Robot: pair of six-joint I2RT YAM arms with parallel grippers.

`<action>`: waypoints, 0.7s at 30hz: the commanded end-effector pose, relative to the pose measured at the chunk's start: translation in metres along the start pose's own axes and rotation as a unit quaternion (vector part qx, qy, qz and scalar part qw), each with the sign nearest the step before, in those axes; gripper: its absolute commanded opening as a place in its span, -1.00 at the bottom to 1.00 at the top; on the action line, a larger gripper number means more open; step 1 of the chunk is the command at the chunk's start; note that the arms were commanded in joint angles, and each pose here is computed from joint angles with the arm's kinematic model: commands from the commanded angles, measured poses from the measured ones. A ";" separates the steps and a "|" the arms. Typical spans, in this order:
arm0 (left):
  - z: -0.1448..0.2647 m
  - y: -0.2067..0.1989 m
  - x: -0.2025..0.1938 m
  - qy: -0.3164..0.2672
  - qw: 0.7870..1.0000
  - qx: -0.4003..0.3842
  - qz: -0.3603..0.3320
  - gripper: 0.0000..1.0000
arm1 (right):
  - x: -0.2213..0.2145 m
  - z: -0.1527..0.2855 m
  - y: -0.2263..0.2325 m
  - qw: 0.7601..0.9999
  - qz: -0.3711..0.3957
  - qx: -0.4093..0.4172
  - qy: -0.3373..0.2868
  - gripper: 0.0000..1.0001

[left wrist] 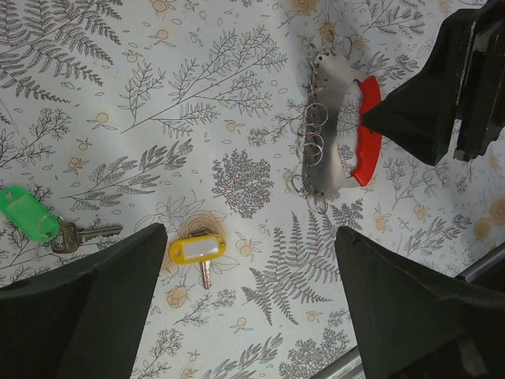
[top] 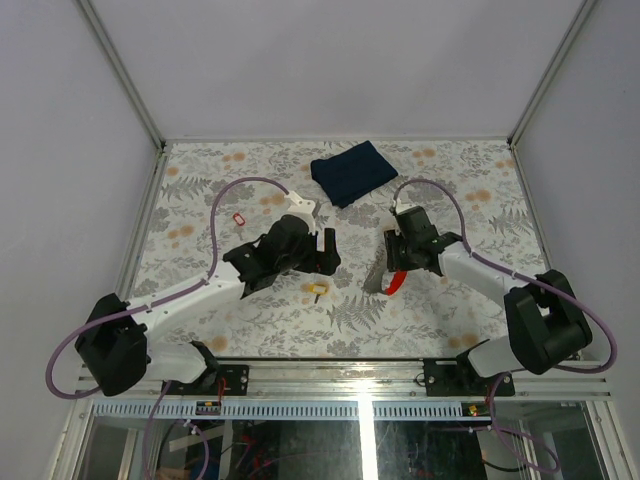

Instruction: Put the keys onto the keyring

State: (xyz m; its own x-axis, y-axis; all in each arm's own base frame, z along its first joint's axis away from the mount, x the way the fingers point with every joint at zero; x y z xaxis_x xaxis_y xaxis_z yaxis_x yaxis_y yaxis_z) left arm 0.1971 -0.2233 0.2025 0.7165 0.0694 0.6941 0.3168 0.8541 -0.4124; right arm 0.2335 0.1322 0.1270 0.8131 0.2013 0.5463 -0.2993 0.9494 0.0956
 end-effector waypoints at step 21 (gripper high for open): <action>0.020 0.006 0.006 -0.031 0.999 0.020 -0.009 0.70 | 0.070 -0.026 -0.039 0.993 -0.102 -0.052 0.017 -0.01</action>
State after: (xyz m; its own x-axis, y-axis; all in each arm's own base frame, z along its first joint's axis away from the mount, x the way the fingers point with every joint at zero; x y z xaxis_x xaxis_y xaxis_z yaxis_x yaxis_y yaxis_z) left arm 0.1915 -0.2114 0.2197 0.6754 0.1014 0.7304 0.3030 0.8649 -0.4002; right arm 0.3070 0.1180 0.1416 0.8500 -0.0200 0.5263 -0.0116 0.9983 0.0567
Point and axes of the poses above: each gripper's point midway between its finger pads, its own z axis back along the fingers, its own y axis along the line the jaws close on, x = y × z, the point moved 10 cm from there along z, back along the fingers, and after that the axes turned 4 degrees about z, right-handed, at the moved point
